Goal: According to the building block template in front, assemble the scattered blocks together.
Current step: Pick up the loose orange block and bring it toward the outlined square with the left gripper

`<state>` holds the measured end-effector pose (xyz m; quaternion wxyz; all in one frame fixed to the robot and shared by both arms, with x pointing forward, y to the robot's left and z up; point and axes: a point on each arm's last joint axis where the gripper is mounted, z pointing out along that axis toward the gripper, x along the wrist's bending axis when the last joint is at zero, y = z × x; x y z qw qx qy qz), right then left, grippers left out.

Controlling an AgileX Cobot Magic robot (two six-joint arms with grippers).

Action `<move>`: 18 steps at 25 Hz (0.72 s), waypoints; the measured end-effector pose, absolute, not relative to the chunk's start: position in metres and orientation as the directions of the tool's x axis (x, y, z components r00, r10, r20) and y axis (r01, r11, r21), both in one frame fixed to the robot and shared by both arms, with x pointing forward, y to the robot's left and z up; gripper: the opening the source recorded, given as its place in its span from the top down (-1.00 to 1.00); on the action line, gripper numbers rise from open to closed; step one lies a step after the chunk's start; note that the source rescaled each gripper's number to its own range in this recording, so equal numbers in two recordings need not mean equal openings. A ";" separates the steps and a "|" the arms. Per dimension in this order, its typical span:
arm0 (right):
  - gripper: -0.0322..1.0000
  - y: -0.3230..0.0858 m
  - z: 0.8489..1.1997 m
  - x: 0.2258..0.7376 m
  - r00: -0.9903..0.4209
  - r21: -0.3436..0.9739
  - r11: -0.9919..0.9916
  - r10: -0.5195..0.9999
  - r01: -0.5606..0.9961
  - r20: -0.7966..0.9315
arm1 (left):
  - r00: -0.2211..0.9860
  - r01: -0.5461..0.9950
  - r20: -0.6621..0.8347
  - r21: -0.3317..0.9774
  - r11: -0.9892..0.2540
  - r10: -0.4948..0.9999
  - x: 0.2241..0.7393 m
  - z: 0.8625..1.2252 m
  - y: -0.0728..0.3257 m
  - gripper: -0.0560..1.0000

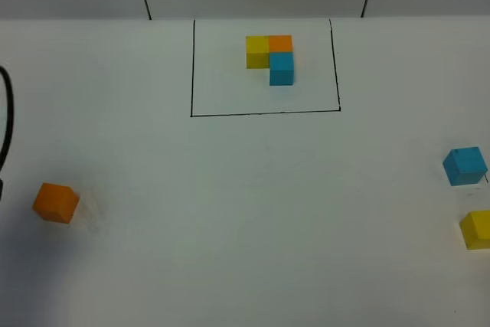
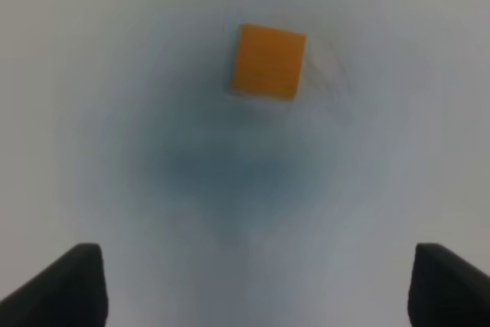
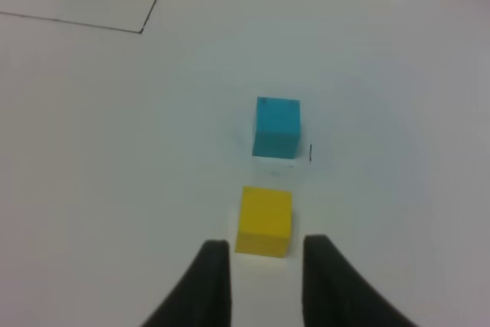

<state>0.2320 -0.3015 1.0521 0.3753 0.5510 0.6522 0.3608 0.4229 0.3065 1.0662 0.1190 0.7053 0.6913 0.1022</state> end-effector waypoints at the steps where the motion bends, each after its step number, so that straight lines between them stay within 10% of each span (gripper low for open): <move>1: 0.94 -0.302 1.052 0.232 -0.111 0.884 0.132 0.990 0.448 -0.092 | 0.033 0.959 -0.018 0.283 -0.027 0.999 0.432 1.059 0.307 -0.40; 18: 0.94 -0.302 1.052 0.232 -0.111 0.884 0.132 0.990 0.448 -0.092 | 0.144 0.979 -0.023 0.150 -0.139 0.989 0.503 0.973 0.299 -0.40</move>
